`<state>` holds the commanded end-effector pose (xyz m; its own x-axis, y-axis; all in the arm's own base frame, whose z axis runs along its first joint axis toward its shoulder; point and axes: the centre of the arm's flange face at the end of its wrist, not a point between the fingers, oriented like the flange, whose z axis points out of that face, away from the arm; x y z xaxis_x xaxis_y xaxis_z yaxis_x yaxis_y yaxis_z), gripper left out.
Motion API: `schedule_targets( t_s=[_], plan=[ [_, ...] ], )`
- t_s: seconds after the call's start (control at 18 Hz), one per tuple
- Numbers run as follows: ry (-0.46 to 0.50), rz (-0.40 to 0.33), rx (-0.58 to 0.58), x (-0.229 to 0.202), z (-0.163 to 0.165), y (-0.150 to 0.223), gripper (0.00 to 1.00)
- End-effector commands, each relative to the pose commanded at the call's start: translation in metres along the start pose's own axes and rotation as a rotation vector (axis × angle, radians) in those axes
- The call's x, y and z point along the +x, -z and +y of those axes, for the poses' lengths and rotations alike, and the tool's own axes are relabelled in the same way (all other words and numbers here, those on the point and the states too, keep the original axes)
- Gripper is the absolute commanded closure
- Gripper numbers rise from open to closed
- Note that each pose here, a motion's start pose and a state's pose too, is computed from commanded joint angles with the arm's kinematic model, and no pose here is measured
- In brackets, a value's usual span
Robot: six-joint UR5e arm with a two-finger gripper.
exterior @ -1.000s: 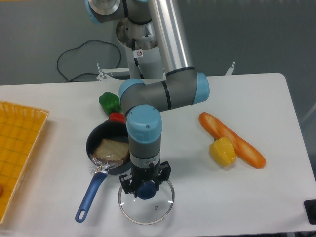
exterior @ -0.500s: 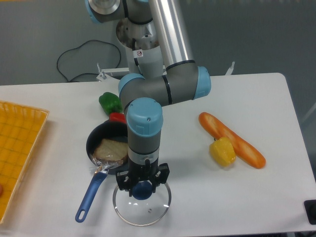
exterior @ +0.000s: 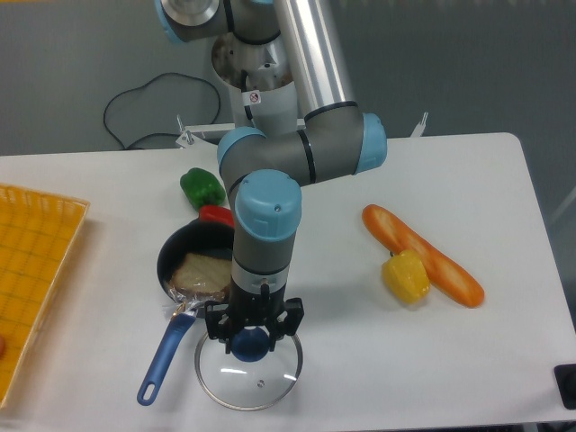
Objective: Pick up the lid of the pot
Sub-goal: 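Lift the glass lid by its knob and move it toward the saucepan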
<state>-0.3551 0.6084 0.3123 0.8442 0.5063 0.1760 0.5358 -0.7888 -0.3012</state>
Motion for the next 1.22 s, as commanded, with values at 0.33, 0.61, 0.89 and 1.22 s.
schedule_targets(
  t_s=[0.33, 0.61, 0.89, 1.22],
  plan=[
    [-0.044, 0.007, -0.001, 0.0014, 0.0001, -0.0012, 0.38],
    [-0.04, 0.013, -0.003, 0.0001, 0.0024, -0.0018, 0.37],
    [-0.048, 0.011, -0.002, 0.0005, 0.0032, 0.0002, 0.37],
    [-0.048, 0.011, -0.005, 0.0006, 0.0047, -0.0006, 0.37]
  ],
)
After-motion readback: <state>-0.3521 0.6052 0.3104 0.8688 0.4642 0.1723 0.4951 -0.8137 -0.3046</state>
